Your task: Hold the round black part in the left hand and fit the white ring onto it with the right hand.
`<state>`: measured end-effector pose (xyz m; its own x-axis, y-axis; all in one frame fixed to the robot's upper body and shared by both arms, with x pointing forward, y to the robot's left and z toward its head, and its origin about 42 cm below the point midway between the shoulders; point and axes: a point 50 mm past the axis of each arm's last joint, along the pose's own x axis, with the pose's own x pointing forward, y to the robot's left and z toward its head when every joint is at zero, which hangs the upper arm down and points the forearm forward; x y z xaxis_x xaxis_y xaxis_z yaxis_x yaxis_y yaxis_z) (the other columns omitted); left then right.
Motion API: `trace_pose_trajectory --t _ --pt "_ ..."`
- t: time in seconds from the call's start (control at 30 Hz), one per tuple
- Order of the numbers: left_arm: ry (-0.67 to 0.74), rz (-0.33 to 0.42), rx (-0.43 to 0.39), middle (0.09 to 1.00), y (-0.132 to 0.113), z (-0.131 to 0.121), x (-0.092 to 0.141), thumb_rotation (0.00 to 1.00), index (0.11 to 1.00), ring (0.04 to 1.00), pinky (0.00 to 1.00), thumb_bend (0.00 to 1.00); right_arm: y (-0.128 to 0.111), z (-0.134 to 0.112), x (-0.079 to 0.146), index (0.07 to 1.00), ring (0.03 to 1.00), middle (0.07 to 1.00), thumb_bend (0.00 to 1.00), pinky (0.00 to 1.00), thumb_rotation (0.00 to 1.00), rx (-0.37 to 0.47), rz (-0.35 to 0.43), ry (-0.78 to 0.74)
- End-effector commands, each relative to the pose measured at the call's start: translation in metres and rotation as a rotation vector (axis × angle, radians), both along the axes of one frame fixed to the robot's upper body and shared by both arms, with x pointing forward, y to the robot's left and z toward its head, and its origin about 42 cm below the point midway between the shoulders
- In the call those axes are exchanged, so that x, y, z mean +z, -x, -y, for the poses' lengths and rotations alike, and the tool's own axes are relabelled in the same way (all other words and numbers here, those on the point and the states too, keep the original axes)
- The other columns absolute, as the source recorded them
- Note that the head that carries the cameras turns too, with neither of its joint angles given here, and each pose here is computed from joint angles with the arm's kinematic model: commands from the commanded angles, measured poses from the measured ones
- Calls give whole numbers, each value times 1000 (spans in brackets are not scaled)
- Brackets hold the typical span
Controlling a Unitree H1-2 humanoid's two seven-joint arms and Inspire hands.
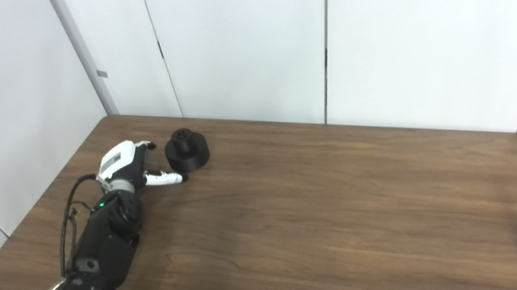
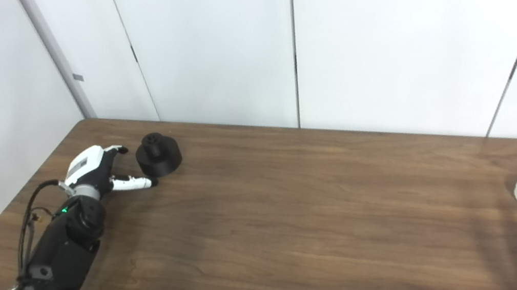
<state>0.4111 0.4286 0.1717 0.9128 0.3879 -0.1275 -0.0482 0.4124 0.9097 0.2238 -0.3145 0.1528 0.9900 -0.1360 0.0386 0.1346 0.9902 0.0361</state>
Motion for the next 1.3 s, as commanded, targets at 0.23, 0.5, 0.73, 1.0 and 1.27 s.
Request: trace_pose_trajectory --t 0.23,0.5,0.73,1.0,1.27 --pt "27 117 -27 940 -23 5 33 423 846 970 1000 1000 -7 1 18 1000 1000 1000 609 1000 1000 54 77 23" --pt "51 116 -33 938 -29 13 31 439 841 969 979 1000 -3 1 19 1000 1000 1000 582 1000 1000 38 72 44" --pt "31 96 -36 936 -35 21 31 462 844 966 966 1000 -2 0 19 1000 1000 1000 599 1000 1000 20 63 55" --pt "30 102 -36 932 -42 24 30 429 838 959 956 1000 -2 1 18 1000 1000 1000 578 1000 1000 25 66 41" --pt "44 125 -28 924 -45 26 28 395 826 957 974 1000 -3 1 17 1000 1000 1000 581 1000 1000 17 64 52"
